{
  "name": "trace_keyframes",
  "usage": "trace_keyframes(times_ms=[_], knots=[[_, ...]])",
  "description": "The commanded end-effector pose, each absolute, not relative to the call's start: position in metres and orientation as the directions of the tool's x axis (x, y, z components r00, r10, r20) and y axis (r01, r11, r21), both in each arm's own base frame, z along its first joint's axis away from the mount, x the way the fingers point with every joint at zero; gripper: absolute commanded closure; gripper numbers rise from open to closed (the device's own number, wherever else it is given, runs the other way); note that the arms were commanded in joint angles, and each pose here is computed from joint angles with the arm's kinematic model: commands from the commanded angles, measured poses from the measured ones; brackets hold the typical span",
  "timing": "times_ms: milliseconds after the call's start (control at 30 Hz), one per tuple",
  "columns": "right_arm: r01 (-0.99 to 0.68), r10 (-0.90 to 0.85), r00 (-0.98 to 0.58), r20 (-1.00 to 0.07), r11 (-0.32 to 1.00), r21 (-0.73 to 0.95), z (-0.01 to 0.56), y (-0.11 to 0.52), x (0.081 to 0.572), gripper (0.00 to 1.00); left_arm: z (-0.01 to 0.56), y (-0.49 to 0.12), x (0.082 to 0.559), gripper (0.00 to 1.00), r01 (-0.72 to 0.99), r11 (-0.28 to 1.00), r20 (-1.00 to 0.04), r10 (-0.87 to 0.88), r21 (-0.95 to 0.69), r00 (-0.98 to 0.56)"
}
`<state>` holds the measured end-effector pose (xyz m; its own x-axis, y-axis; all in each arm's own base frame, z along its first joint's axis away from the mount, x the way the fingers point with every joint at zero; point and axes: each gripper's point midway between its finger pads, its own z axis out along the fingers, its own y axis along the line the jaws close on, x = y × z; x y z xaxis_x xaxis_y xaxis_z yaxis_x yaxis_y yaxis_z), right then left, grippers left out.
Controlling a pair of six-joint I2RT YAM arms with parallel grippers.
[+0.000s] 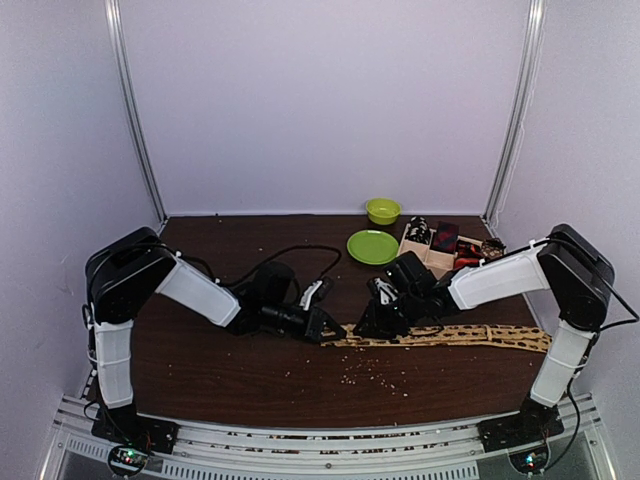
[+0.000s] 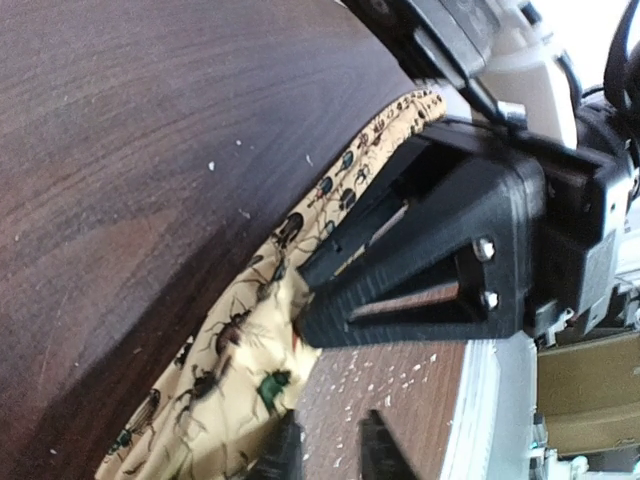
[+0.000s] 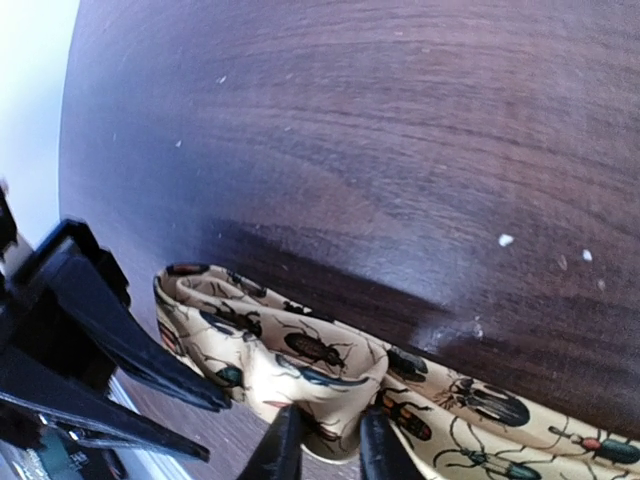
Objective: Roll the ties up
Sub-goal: Roll the tie at the center of the board.
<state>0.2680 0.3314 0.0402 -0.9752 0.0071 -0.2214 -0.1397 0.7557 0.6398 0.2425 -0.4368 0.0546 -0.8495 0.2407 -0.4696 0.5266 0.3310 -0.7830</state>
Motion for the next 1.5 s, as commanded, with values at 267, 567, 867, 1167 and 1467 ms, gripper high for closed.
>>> trace_keyframes(times_ms=[267,567,867,1167,1467], knots=[[-0.186,-0.003,-0.970,-0.241,0.646,0.741,0.063,0.359,0.269,1.00,0.114,-0.393,0.253,0.29,0.818,0.393,-0.752,0.352,-0.421,-0.557],[-0.176,-0.023,-0.977,-0.211,0.647,0.742,0.048,0.362,0.264,1.00,0.105,-0.379,0.242,0.17,0.956,0.264,-0.852,0.466,-0.125,-0.240],[-0.154,-0.028,-0.982,-0.184,0.679,0.718,0.027,0.354,0.261,1.00,0.072,-0.400,0.246,0.16,0.989,0.150,-0.797,0.597,-0.005,-0.095],[-0.150,-0.032,-0.984,-0.175,0.678,0.720,0.024,0.353,0.263,1.00,0.048,-0.416,0.260,0.17,0.988,0.150,-0.760,0.646,0.035,-0.071],[-0.152,-0.038,-0.985,-0.170,0.662,0.734,0.028,0.356,0.262,1.00,0.012,-0.423,0.247,0.42,0.996,0.091,-0.697,0.713,-0.023,-0.081]])
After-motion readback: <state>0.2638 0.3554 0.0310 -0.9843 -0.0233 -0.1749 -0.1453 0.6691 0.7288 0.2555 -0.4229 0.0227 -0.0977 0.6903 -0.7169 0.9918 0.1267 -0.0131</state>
